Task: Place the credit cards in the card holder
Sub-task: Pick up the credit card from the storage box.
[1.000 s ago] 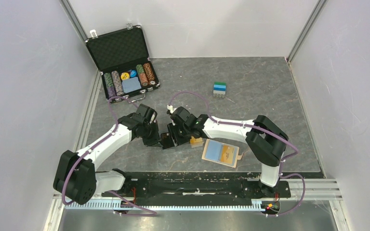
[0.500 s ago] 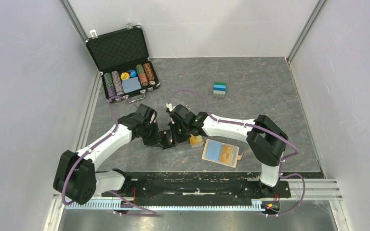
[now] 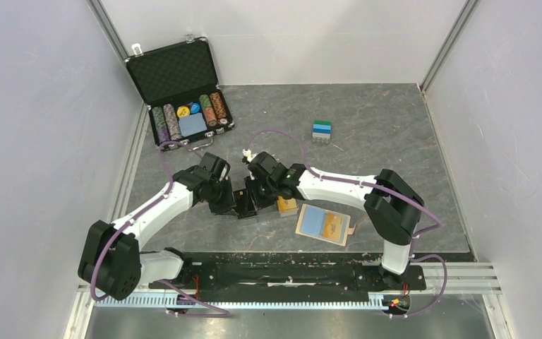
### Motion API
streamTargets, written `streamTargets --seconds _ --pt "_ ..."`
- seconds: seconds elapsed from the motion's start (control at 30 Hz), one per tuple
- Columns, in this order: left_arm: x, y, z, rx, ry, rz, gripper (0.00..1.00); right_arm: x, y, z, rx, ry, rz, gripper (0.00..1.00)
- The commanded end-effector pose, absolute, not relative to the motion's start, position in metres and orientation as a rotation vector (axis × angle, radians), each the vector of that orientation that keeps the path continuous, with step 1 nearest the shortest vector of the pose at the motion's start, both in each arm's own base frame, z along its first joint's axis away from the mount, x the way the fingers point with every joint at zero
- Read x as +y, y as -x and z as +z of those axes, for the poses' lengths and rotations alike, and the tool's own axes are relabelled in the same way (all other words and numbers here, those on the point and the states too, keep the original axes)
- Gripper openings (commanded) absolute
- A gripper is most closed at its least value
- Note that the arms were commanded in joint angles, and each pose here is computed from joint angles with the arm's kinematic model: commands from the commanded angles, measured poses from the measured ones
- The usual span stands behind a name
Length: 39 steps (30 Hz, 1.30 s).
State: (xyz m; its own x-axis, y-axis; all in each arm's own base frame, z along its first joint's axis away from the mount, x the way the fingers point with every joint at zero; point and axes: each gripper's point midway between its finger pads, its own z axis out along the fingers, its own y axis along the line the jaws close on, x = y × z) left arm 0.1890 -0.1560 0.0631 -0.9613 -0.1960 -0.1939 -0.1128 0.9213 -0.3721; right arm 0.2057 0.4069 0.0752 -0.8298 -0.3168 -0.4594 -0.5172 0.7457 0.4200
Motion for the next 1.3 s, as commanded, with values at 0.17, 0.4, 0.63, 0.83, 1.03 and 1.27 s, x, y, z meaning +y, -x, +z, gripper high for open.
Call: streamTargets --seconds 0.17,0.4,0.63,0.83,1.03,1.27 --pt "-0.15 -0.179 0.05 2.904 0.15 -0.496 0.02 0.425 -0.208 0.106 2.495 0.634 0.885 0.13" --pt "-0.15 -0.179 0.05 2.904 0.148 -0.496 0.02 0.431 -0.205 0.116 2.449 0.584 0.985 0.12" --pt "-0.149 -0.179 0.05 2.904 0.147 -0.495 0.02 0.43 -0.2 0.123 2.401 0.532 1.08 0.15" --pt "-0.149 -0.179 0.049 2.907 0.149 -0.494 0.02 0.427 -0.201 0.121 2.394 0.505 1.099 0.22" --pt "-0.15 -0.179 0.049 2.905 0.147 -0.495 0.02 0.429 -0.201 0.107 2.422 0.504 1.106 0.23" --pt "-0.149 -0.179 0.05 2.9 0.148 -0.495 0.02 0.428 -0.201 0.092 2.456 0.502 1.08 0.01"
